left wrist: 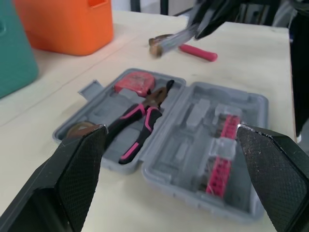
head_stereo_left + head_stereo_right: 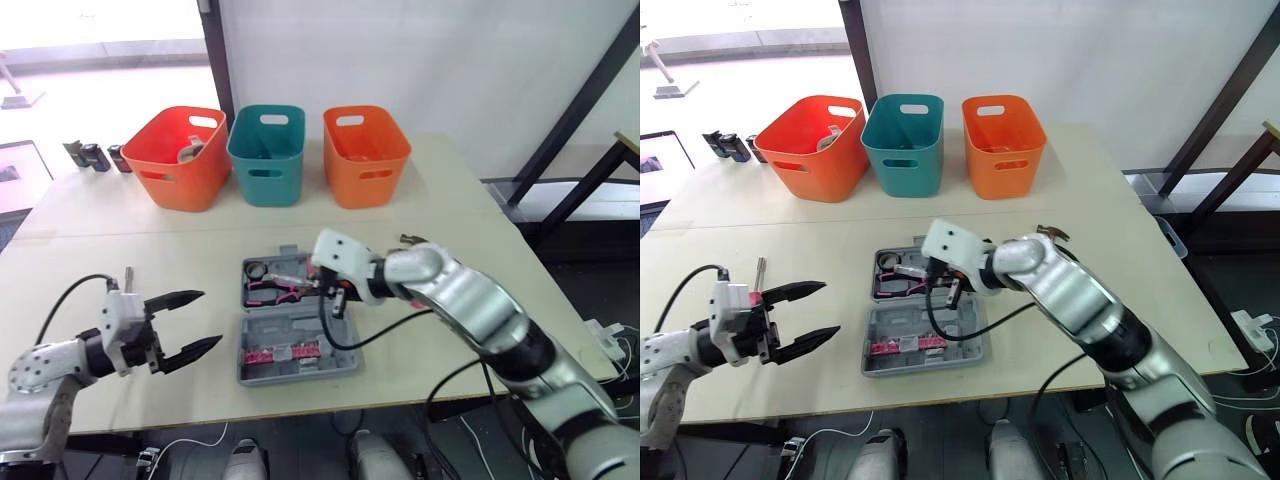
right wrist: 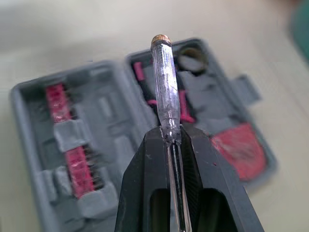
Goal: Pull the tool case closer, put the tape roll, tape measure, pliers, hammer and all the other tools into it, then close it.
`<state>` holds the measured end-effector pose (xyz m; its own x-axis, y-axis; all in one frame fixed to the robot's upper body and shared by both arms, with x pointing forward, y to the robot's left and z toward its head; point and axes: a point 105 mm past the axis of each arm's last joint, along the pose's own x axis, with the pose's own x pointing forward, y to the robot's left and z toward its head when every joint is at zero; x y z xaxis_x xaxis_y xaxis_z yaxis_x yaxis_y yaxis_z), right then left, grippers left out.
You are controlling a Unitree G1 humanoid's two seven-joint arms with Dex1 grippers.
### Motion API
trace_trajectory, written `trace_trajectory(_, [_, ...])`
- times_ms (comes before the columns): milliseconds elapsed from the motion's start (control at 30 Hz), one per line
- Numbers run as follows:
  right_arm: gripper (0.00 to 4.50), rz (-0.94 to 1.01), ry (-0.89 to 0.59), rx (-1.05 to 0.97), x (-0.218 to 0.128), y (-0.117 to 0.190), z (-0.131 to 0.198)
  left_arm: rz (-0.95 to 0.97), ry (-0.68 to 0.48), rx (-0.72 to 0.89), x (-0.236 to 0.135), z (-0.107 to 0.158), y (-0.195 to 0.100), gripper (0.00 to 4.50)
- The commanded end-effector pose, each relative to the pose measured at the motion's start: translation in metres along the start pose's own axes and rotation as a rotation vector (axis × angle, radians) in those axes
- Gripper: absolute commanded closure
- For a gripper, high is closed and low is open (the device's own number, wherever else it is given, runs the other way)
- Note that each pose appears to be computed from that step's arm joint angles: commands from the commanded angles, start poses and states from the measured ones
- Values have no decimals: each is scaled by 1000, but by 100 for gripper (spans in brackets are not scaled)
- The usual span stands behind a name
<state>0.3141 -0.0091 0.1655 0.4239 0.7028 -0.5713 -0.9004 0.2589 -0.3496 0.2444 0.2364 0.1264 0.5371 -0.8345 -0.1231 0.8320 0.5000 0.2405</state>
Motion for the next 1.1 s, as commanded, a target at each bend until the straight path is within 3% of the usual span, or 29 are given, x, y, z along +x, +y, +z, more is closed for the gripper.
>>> trace_trajectory(33, [448,40,19,-59,20,7,7,-11,-6,9,-7,6,1,0])
trace_trajectory(267, [448,96,81,-115,52,20,1,-46,7,8,-7,3,-7,0])
trace_trajectory(1100, [448,215,83,-238,78,19,-26,-47,6,22,-6,6,-8,0])
